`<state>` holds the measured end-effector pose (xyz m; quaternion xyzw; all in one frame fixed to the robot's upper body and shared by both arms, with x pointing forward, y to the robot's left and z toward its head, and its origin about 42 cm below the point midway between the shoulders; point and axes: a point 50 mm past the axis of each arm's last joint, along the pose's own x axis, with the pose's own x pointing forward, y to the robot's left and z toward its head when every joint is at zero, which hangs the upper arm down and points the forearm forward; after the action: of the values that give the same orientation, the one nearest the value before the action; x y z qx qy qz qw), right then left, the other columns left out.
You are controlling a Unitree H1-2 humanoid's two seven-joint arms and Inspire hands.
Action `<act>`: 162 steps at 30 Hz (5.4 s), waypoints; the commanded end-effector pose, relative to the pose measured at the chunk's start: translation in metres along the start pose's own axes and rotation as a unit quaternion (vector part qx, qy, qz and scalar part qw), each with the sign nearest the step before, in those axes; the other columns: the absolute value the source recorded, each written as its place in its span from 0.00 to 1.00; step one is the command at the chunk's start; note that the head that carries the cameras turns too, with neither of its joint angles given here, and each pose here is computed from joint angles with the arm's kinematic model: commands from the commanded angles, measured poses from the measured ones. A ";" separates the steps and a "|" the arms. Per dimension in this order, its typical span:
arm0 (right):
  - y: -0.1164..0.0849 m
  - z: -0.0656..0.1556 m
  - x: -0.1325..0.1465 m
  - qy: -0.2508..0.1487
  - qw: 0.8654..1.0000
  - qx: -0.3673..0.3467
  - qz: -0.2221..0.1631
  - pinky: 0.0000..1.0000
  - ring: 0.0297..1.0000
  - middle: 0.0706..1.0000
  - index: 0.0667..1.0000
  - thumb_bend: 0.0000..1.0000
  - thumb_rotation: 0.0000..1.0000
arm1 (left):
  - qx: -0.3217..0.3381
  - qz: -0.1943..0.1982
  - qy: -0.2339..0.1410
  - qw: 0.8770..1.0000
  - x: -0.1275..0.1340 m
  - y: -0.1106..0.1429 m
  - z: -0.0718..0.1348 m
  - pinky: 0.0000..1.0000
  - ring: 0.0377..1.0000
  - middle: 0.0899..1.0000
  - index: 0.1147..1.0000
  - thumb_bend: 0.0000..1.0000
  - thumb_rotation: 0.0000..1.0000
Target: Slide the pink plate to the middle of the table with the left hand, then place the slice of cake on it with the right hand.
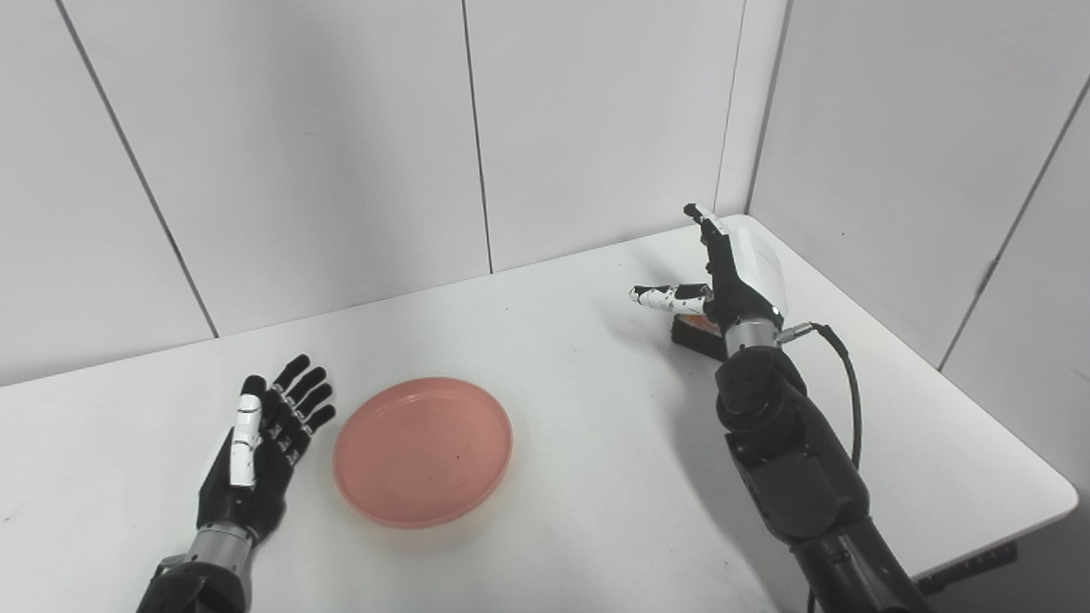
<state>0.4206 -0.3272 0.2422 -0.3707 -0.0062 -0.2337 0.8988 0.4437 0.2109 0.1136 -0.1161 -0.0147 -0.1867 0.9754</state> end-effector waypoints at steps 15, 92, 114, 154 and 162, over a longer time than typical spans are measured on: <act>-0.024 -0.010 0.026 0.004 0.997 -0.081 -0.014 0.92 0.91 0.89 0.85 0.76 0.33 | -0.008 0.009 0.031 0.999 -0.027 0.008 -0.032 0.90 0.91 0.89 0.86 0.73 0.97; -0.006 0.005 0.002 -0.100 0.994 0.017 0.028 0.28 0.34 0.40 0.51 0.51 0.00 | 0.041 -0.003 0.022 0.999 -0.028 -0.063 -0.027 0.95 0.94 0.93 0.93 0.65 1.00; 0.046 0.043 -0.053 -0.223 0.963 0.031 0.147 0.28 0.34 0.40 0.50 0.51 0.00 | 0.045 0.005 0.003 0.999 -0.020 -0.088 -0.027 1.00 1.00 1.00 1.00 0.62 1.00; 0.109 0.075 -0.105 -0.318 0.922 0.079 0.207 0.34 0.40 0.41 0.50 0.51 0.00 | 0.064 -0.022 0.018 0.998 -0.022 -0.104 -0.023 1.00 1.00 1.00 1.00 0.64 1.00; 0.130 0.070 -0.106 -0.332 0.917 0.052 0.214 0.35 0.42 0.42 0.50 0.51 0.00 | 0.065 -0.022 0.025 0.997 -0.023 -0.101 -0.021 0.99 1.00 1.00 1.00 0.64 1.00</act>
<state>0.3828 -0.1651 0.1593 -0.3786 -0.1698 0.1102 0.9031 0.3881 0.1274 0.1174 -0.0469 -0.0190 -0.1984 0.9788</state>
